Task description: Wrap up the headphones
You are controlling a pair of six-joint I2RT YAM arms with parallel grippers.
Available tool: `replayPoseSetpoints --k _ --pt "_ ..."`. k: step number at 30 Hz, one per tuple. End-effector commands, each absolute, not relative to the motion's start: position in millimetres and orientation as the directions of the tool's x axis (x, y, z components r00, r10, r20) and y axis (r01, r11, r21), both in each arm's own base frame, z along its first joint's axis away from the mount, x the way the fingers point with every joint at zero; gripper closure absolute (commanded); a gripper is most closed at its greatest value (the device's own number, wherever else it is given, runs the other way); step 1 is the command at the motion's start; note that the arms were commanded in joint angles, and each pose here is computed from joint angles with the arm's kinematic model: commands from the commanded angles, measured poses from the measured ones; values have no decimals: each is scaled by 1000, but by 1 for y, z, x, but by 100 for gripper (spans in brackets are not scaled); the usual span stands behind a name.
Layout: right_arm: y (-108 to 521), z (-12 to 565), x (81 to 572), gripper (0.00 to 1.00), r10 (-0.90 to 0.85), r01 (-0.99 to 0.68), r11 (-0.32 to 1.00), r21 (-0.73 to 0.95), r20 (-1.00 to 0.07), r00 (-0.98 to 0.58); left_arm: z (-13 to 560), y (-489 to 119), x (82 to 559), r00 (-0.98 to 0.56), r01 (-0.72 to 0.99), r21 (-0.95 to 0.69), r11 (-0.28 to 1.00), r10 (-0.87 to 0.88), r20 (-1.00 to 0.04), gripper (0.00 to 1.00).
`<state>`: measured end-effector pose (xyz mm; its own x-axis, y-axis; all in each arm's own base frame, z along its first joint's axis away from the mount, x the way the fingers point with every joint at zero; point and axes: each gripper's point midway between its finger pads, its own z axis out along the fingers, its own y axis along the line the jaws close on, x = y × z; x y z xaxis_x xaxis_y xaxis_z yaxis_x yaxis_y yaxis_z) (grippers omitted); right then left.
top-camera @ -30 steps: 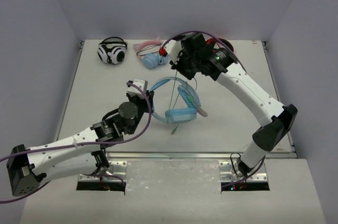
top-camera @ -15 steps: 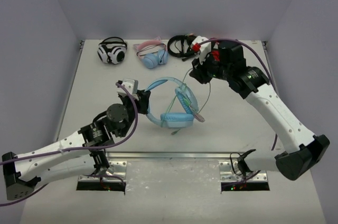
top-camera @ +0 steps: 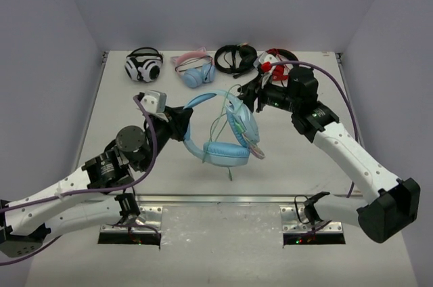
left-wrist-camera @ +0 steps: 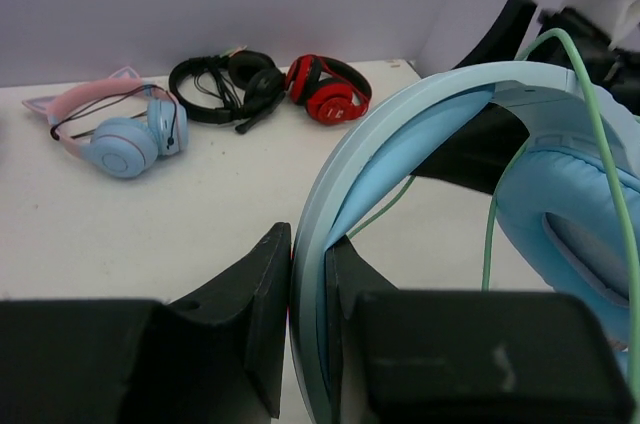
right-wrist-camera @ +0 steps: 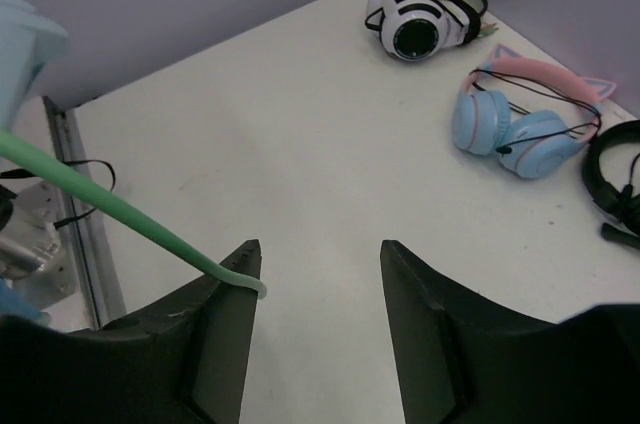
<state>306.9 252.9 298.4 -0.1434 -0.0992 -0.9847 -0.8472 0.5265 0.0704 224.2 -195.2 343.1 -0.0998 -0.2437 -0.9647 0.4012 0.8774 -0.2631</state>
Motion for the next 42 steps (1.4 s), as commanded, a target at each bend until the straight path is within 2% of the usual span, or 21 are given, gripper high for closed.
replayPoseSetpoints --k 1,2,4,6,7,9,10,12,13,14,16,19,20,24,29,34,37,42 --pt "269 308 302 47 1 -893 438 104 -993 -115 411 -188 213 -32 449 -402 798 -436 -900 100" --pt "272 314 302 46 28 -901 424 95 -995 -91 413 -187 212 -32 453 -403 795 -437 -899 100" --pt "278 305 296 34 50 -916 376 137 -991 -128 417 -185 211 -30 453 -409 792 -445 -895 100" --pt "283 310 292 32 83 -932 333 139 -989 -118 418 -181 212 -27 437 -420 796 -454 -890 100" --pt "286 305 285 29 96 -937 296 185 -982 -163 419 -179 212 -27 429 -419 800 -452 -892 100" --pt "290 304 285 29 123 -945 266 193 -979 -165 420 -176 214 -30 406 -422 810 -450 -892 100" --pt "291 298 285 34 129 -939 265 219 -973 -191 421 -172 215 -29 388 -429 816 -454 -890 100" --pt "292 290 292 50 141 -929 279 242 -968 -209 424 -167 215 -25 368 -446 816 -470 -882 100" --pt "293 286 293 62 148 -926 279 255 -964 -221 425 -165 215 -24 360 -453 816 -478 -878 100" --pt "294 282 295 67 150 -925 276 262 -962 -228 427 -162 216 -20 350 -463 815 -487 -873 100" --pt "298 267 295 70 147 -916 261 305 -950 -275 431 -160 216 -14 342 -471 813 -497 -868 100" --pt "303 255 297 94 163 -909 240 340 -938 -307 436 -159 215 -12 343 -481 807 -509 -861 100" --pt "304 256 298 99 177 -913 234 335 -938 -299 438 -159 215 -10 343 -485 804 -514 -858 100" --pt "307 246 296 98 197 -899 215 382 -918 -343 445 -147 218 22 297 -520 801 -550 -835 100" --pt "323 241 268 78 223 -909 140 391 -908 -356 453 -135 220 65 253 -573 779 -605 -794 100" --pt "360 250 238 71 226 -929 40 367 -909 -349 461 -140 226 79 247 -587 771 -620 -781 100" --pt "380 242 238 71 221 -926 20 377 -905 -363 463 -137 230 94 209 -594 777 -620 -779 99" --pt "397 205 236 75 208 -880 -28 475 -858 -470 470 -101 234 179 34 -644 765 -638 -749 100"
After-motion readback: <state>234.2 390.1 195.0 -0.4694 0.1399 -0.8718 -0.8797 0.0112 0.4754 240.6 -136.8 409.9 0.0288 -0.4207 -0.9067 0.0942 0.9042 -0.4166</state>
